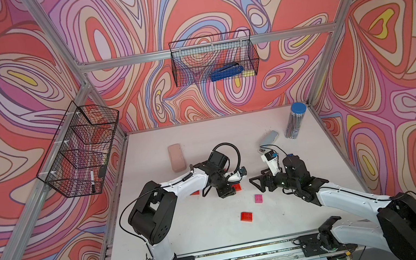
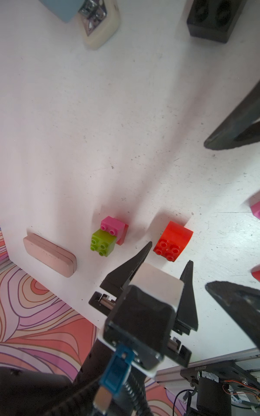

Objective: Assemble the letter s with lego
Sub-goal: Pick up the lego brick from the center of the board.

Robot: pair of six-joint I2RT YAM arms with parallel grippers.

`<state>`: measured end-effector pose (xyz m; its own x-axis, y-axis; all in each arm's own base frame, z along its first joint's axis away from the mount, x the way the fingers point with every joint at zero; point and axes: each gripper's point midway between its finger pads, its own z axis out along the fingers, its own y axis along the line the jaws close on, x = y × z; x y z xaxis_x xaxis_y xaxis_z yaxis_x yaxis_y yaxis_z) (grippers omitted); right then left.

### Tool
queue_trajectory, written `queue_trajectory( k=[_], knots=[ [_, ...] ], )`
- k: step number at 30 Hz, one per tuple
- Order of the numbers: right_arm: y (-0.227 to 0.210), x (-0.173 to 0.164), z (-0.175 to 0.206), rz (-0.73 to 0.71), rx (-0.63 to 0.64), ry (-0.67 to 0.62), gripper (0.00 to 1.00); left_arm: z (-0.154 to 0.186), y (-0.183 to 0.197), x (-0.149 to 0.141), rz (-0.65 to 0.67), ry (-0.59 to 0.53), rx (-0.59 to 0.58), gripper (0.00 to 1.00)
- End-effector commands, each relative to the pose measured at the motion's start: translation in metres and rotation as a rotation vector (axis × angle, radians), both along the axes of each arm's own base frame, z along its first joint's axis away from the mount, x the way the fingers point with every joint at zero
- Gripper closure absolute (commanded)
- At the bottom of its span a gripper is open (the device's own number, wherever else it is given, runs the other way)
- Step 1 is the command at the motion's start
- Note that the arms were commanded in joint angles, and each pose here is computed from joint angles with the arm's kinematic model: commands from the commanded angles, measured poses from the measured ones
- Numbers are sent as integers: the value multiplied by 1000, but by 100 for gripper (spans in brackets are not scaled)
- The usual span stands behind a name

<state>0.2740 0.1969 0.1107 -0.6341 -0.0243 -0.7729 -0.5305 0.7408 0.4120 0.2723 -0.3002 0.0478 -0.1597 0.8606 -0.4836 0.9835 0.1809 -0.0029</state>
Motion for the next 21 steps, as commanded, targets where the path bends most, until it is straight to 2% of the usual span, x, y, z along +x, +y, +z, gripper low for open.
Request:
queue_trajectory(
  k=[1, 6, 13, 21],
  knots=[
    [-2, 1, 4, -18, 22, -13, 8, -1, -8, 4, -37, -17, 13, 45],
    [-4, 0, 2, -23, 17, -9, 8, -6, -9, 4, -44, -15, 37, 54],
    [-6, -1, 0, -28, 1, -11, 8, -9, -7, 0, -59, -12, 75, 55],
    [-7, -1, -1, -30, -8, -13, 8, -16, 3, -4, -68, -1, 125, 63]
  ],
)
